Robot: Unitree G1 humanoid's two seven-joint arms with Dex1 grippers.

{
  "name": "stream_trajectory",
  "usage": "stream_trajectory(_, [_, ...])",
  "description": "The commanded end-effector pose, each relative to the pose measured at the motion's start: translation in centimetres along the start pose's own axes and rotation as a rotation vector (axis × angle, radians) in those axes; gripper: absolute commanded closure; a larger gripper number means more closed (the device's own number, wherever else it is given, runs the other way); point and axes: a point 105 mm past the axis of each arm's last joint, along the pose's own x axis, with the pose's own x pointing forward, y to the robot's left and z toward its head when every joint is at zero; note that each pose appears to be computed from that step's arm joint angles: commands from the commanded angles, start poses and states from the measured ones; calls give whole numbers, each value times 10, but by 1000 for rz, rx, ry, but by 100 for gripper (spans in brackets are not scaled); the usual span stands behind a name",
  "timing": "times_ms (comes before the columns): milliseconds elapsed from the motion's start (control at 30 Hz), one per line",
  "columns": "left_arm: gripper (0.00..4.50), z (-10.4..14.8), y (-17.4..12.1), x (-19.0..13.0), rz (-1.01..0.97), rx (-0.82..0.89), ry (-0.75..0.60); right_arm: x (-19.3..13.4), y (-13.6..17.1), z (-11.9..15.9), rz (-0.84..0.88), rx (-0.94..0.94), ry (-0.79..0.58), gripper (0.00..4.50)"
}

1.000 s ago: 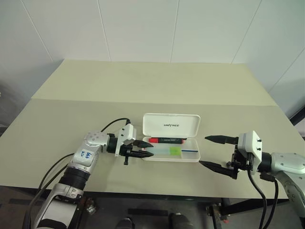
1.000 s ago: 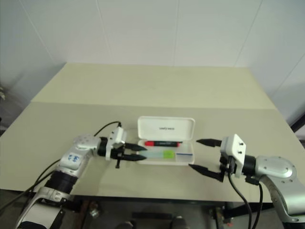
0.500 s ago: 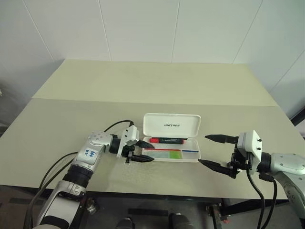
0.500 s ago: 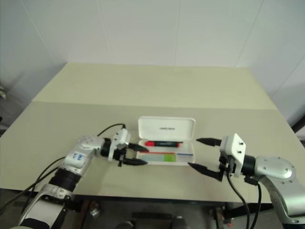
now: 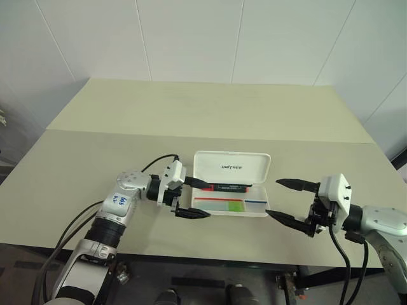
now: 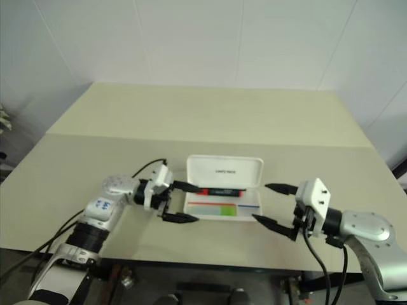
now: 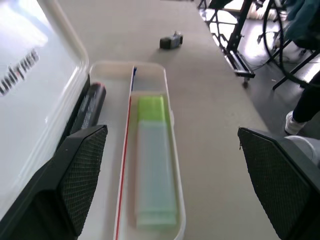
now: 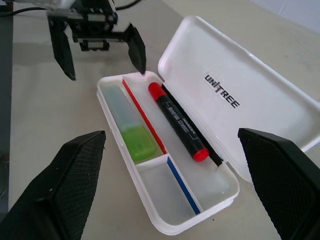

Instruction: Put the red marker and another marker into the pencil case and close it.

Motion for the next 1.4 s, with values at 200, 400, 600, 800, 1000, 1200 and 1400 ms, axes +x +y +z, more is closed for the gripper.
stream_trajectory(200, [2, 16, -16, -37, 14, 32, -40, -44, -11, -36, -135, 120, 104, 0])
stream_trajectory(400, [2, 27, -13, -58, 79, 82, -68, -59, -7, -64, -147, 191, 164, 0])
stream_trajectory(600, [2, 32, -12, -67, 90, 96, -50, -63, -14, -81, -118, 214, 205, 0])
stream_trajectory(800, [2, 39, -13, -72, 92, 112, -45, -62, -22, -97, -113, 254, 225, 0])
stream_trajectory(1000, [0, 44, -13, -79, 98, 125, -34, -60, -21, -105, -71, 295, 225, 126])
stream_trajectory(1200, [0, 46, -14, -81, 105, 132, -38, -52, -24, -101, -73, 269, 202, 334])
stream_trajectory(1400, [0, 46, -13, -79, 103, 133, -40, -38, -35, -83, -99, 199, 139, 403])
